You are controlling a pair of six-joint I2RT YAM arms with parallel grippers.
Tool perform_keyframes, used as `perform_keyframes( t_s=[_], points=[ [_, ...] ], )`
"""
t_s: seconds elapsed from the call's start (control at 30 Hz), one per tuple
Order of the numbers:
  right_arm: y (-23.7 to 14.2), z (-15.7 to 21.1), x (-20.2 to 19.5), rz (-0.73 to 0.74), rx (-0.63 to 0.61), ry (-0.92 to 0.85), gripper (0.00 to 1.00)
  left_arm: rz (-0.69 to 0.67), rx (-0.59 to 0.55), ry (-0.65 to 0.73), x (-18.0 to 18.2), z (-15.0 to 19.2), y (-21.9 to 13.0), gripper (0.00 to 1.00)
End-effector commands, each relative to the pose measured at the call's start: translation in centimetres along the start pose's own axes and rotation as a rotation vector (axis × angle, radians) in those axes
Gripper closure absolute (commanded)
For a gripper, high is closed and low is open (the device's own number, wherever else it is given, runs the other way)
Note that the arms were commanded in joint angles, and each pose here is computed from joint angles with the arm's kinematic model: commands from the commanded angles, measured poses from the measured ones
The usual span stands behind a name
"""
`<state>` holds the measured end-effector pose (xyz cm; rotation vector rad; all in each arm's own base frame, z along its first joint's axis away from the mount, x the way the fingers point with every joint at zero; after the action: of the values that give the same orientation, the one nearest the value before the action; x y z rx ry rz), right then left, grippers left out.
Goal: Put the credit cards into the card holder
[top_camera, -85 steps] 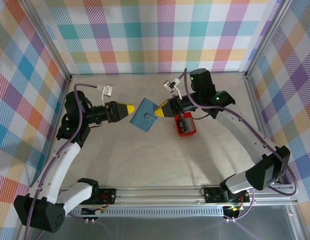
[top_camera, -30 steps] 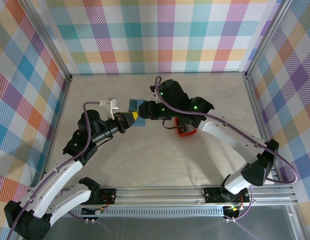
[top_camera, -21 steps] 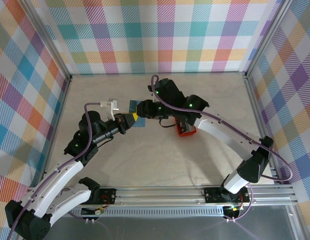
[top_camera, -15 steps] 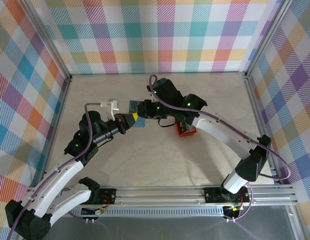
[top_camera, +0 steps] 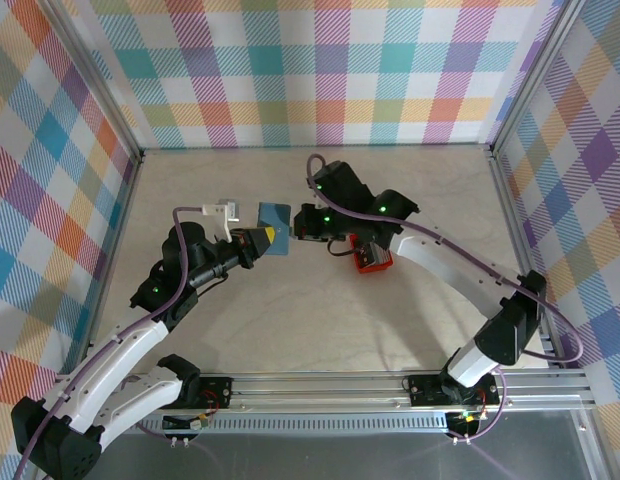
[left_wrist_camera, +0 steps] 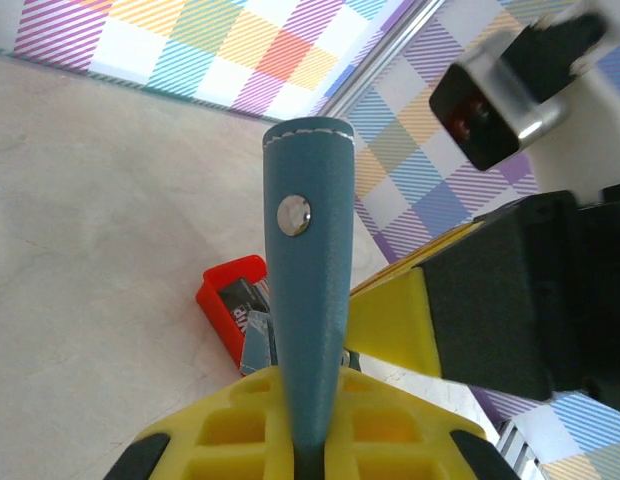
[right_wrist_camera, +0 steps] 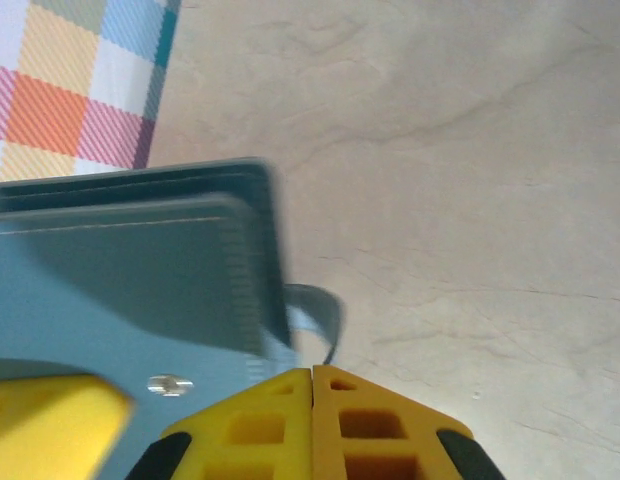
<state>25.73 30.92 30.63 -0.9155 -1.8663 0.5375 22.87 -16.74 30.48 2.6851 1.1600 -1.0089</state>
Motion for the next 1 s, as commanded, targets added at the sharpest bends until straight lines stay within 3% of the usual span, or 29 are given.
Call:
perform_keyframes(
  t_s=[0.0, 0.13, 0.2, 0.3, 0.53, 0.7, 0.87, 0.97],
  points=[
    [-1.1, 0.5, -1.3, -0.023, 0.024, -0.019, 1.00, 0.033, -0.039, 0.024, -1.0, -1.1, 0.1, 1.00],
    [-1.3, 0.7, -1.7, -0.064, 0.026, -0.049, 1.00, 0.045, -0.028, 0.019, -1.0, -0.9, 0.4, 1.00],
    [-1.3, 0.7, -2.2, -0.072, 0.020, -0.047, 0.83, 0.051, -0.012, 0.020, -0.9, -0.6, 0.6, 1.00],
    [-1.3, 0.6, -2.5, -0.104, 0.026, -0.046, 0.69, 0.067, 0.005, 0.023, -1.0, -0.3, 0.8, 1.00],
    [-1.1, 0.9, -1.6, -0.228, 0.056, -0.086, 0.55, 0.092, 0.022, 0.022, -1.1, 0.0, 1.1, 1.00],
    [-0.4, 0.9, -2.0, -0.249, 0.069, -0.089, 0.66, 0.094, 0.021, 0.016, -0.9, 0.2, 1.3, 1.00],
    [0.4, 1.2, -3.2, -0.268, 0.086, -0.079, 1.00, 0.065, 0.043, -0.031, 0.0, 1.1, 1.8, 1.00],
    [1.3, 1.7, -4.4, -0.220, 0.109, -0.075, 1.00, 0.037, 0.055, -0.063, 1.2, 2.1, 2.3, 1.00]
  ],
)
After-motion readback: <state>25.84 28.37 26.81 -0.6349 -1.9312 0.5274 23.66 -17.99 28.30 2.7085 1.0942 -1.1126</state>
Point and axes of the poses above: each hand's point on the last joint's axis, 136 mm out from that joint toward the fingers, its own y axis out along the fingers, its own x axis along the line the jaws close on, z = x × y, the point moved 5 cm from there along -y, back along the fingers, and after that the axes turned 2 degrees about y, right-handed, at the moved point
